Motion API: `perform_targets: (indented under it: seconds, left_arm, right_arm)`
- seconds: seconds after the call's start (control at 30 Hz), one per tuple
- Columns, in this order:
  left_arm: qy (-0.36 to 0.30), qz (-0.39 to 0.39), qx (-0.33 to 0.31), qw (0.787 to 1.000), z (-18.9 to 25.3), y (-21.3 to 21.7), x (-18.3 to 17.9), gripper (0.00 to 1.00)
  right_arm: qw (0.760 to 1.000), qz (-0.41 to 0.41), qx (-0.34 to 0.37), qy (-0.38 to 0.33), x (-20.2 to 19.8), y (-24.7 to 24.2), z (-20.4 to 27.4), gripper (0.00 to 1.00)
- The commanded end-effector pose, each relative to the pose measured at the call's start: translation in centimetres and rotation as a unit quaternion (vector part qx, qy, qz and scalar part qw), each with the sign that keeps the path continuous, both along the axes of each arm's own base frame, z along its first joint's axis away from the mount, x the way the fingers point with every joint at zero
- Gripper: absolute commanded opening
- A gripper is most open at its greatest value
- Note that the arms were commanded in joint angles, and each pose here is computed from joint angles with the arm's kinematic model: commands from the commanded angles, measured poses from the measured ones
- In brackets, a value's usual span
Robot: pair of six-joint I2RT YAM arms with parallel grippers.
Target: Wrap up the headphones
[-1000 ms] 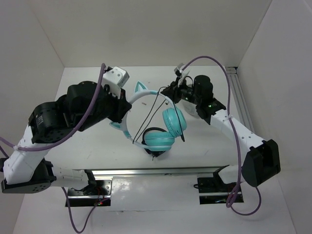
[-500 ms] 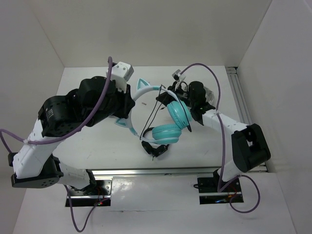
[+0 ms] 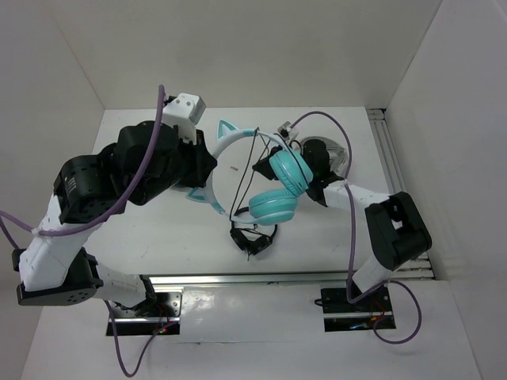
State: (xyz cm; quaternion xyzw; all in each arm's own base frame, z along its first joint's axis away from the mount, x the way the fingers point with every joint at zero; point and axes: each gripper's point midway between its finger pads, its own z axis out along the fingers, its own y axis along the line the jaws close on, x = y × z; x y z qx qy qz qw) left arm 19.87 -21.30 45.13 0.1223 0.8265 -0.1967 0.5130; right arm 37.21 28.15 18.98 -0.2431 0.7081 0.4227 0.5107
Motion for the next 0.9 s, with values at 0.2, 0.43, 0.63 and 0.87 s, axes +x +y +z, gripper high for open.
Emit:
perform_targets:
  seconds: [0.2,0.43,0.63,0.87]
  left_arm:
    - [-0.036,-0.013,-0.117,0.992,5.4,-0.8,-0.6,0.00]
    - [-0.035,0.001,-0.115,0.993,5.1,-0.4,-0.4,0.00]
    - [-0.042,0.104,-0.128,0.985,4.7,2.3,1.3,0.00]
    - [-0.051,0.292,-0.159,0.942,3.2,8.2,6.9,0.00]
  right_arm:
    - [1.000,-0.002,0.016,-0.012,1.1,0.3,-0.4,0.35]
    - [1.000,-0.002,0.014,-0.008,1.0,0.3,-1.0,0.16]
    - [1.000,-0.009,0.004,-0.002,-0.5,0.6,-1.4,0.00]
    - [0.994,-0.105,-0.032,0.016,-3.8,-0.3,-0.5,0.00]
